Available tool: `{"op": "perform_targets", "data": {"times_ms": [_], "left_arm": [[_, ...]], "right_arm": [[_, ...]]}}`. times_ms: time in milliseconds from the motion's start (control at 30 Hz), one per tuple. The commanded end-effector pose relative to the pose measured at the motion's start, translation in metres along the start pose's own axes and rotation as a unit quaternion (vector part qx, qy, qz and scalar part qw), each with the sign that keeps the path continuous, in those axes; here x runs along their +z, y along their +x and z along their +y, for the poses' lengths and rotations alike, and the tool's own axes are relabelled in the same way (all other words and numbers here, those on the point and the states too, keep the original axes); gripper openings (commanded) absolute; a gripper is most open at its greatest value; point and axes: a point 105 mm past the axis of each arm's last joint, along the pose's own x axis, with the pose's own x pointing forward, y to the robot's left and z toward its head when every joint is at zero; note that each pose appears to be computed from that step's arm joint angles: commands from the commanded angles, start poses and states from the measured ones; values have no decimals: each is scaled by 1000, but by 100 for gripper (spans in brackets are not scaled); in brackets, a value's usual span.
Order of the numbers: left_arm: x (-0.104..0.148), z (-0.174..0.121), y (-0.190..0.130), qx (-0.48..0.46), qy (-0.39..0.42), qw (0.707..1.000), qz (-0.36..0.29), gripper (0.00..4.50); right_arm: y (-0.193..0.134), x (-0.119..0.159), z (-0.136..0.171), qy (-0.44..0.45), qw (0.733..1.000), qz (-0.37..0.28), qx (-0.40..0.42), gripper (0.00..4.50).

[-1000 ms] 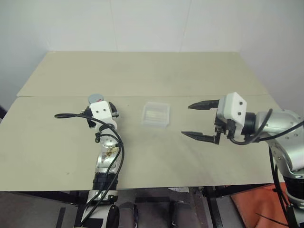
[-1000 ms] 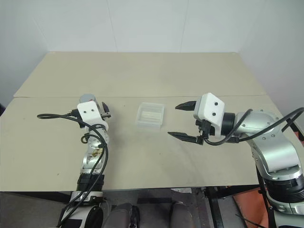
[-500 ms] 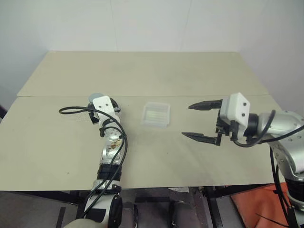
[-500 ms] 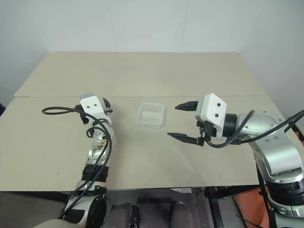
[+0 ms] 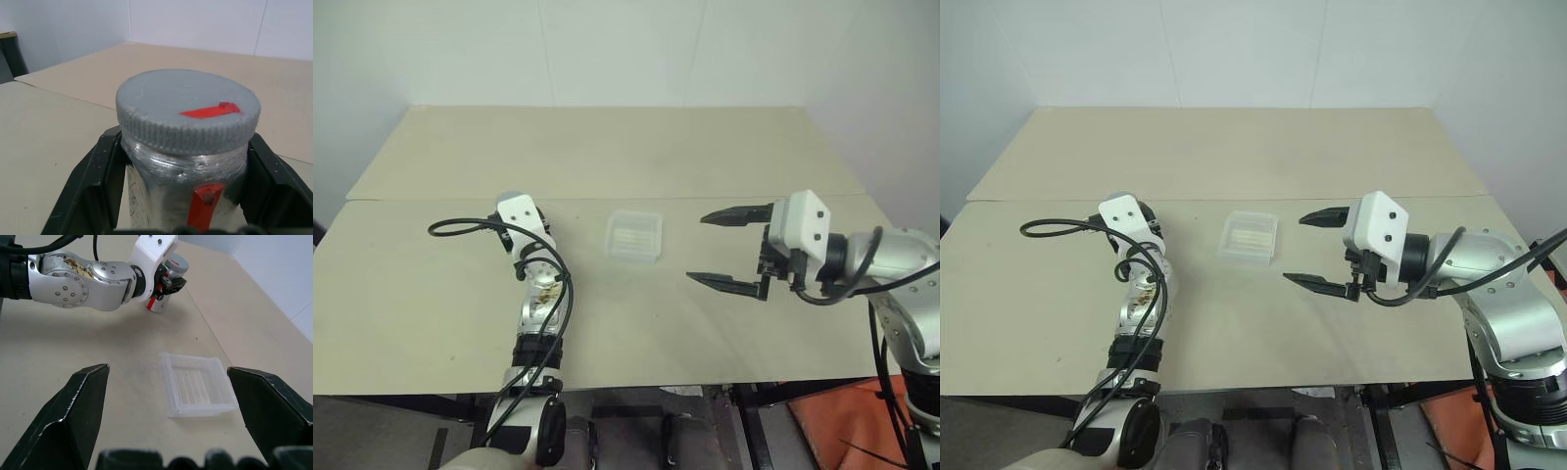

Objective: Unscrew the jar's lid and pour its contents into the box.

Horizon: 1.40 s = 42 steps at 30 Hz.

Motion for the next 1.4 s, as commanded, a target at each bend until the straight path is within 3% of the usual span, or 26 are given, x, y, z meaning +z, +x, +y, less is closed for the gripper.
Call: {"op": "perform_targets", "data": {"times_ms": [33, 300, 500, 633, 800, 1000, 1167, 1400], "left_arm": [[22, -1, 4, -46, -28, 998, -26, 271], [54, 2, 0, -224, -26, 973, -50, 271], [62, -1, -26, -402, -14, 915, -35, 271], [70, 4, -49, -537, 0, 843, -27, 271], [89, 16, -80, -716, 31, 696, -31, 271], [92, 5, -88, -798, 50, 600, -26, 271], [91, -10, -88, -820, 52, 570, -32, 271], [93, -20, -88, -825, 41, 561, -47, 271]], "right_arm": [[-3, 16, -2, -30, 999, -26, -11, 450], [0, 17, 0, -29, 999, -33, -12, 450], [3, 17, 0, -25, 999, -41, -12, 450], [7, 18, -2, -16, 999, -48, -10, 450], [28, 38, -1, 40, 994, -97, 12, 450], [67, 61, 1, 85, 990, -110, 37, 450], [87, 80, 3, 99, 987, -121, 46, 450], [112, 80, -5, 116, 989, -89, 10, 450]]}}
